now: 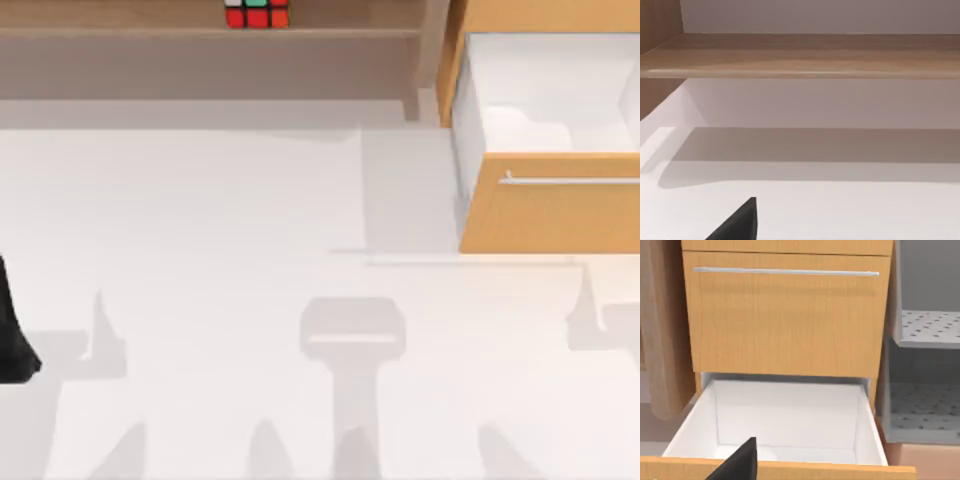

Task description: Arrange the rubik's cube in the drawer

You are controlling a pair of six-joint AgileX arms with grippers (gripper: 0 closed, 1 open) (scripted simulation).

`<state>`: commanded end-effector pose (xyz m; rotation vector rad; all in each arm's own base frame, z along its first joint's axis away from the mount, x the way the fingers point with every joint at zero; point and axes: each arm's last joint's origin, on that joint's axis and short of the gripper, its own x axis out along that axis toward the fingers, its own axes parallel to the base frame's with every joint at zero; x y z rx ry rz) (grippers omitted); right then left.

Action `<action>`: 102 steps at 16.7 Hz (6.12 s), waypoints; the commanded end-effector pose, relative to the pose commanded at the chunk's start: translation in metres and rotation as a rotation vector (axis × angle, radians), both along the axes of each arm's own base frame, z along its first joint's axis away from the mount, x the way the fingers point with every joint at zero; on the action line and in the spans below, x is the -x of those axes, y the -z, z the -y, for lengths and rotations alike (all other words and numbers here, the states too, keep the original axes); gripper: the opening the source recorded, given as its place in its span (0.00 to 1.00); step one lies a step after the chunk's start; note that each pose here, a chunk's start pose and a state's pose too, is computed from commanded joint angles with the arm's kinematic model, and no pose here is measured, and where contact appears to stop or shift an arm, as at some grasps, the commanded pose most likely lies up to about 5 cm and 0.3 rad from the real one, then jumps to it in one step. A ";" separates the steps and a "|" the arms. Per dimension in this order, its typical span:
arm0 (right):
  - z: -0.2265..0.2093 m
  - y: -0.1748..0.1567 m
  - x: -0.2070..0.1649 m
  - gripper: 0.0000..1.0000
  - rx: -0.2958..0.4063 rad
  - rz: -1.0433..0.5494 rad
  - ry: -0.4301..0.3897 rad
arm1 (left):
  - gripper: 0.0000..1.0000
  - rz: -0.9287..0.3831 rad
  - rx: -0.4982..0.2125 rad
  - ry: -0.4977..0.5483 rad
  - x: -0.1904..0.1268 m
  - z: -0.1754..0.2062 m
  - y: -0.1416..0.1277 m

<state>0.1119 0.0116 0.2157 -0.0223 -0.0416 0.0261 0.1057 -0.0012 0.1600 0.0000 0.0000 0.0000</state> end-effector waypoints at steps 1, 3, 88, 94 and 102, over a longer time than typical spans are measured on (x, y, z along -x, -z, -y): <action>-0.005 -0.017 -0.005 1.00 0.005 0.007 -0.005 | 1.00 0.000 0.000 0.000 0.000 0.000 0.000; -0.018 -0.052 -0.021 1.00 0.014 0.013 -0.014 | 1.00 0.000 0.000 0.000 0.000 0.000 0.000; -0.395 -0.024 -0.277 0.00 0.012 -0.054 -0.067 | 1.00 0.000 0.000 0.000 0.000 0.000 0.000; -0.373 -0.095 -0.235 0.00 0.164 -0.176 -0.181 | 1.00 0.000 0.000 0.000 0.000 0.000 0.000; -0.281 -0.115 -0.237 0.00 0.401 -0.575 -0.166 | 1.00 0.000 0.000 0.000 0.000 0.000 0.000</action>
